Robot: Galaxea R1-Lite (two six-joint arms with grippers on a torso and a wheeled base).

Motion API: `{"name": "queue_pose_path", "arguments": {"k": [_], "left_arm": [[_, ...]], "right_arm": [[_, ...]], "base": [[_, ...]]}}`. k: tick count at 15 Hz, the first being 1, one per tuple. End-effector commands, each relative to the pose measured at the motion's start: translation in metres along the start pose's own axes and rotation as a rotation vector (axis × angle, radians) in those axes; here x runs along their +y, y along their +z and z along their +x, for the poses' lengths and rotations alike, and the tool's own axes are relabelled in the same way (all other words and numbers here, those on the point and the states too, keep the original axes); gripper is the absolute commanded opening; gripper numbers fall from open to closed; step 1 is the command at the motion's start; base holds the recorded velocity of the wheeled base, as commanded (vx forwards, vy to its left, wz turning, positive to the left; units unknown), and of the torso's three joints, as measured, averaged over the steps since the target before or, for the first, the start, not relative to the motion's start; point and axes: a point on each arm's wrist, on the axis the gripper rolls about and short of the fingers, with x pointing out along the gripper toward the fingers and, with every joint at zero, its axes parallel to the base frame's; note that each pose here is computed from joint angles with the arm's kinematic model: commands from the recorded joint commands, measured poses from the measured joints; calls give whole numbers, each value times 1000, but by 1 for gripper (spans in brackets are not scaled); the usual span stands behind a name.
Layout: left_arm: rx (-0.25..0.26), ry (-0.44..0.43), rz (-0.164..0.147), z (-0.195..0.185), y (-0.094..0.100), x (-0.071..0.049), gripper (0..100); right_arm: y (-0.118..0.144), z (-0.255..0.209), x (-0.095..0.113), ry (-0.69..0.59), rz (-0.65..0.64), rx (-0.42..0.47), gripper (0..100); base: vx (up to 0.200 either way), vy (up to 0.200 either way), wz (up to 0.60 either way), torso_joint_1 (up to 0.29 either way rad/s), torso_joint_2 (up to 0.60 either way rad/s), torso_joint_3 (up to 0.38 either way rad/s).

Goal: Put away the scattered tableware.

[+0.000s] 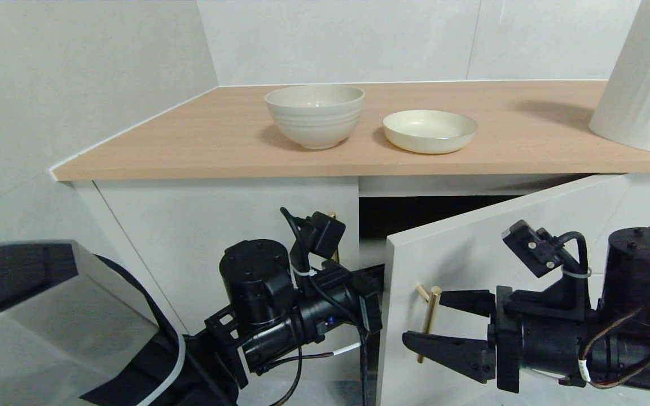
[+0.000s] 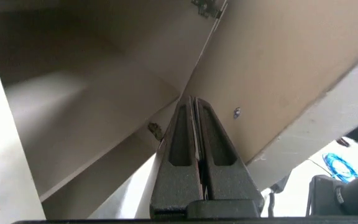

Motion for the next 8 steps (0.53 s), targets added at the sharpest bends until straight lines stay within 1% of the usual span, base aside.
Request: {"name": "queue_pose_path", "arguments": {"k": [1, 2, 3, 4, 5, 7, 8], "left_arm": [[0, -4, 1, 0, 0, -1, 0], [-2, -3, -1, 0, 0, -1, 0], [-9, 1, -8, 0, 3, -1, 0], [-14, 1, -15, 0, 4, -2, 0], [-20, -3, -13, 1, 5, -2, 0], [-34, -7, -9, 2, 9, -3, 0], [-67, -20, 1, 5, 22, -6, 0]], "right_arm": [[1, -13, 0, -62, -13, -30, 100], [1, -17, 1, -110, -39, -40, 100], [0, -20, 1, -200, -83, -54, 100], [-2, -23, 2, -281, -100, -66, 100], [-1, -29, 9, -287, -99, -78, 100], [-3, -39, 16, -283, -56, -52, 100], [-2, -54, 25, -259, -16, -12, 100]], "base": [[0, 0, 0, 0, 0, 0], [0, 0, 0, 0, 0, 0], [0, 0, 0, 0, 0, 0], [0, 0, 0, 0, 0, 0], [0, 0, 0, 0, 0, 0], [0, 0, 0, 0, 0, 0], [0, 0, 0, 0, 0, 0]]}}
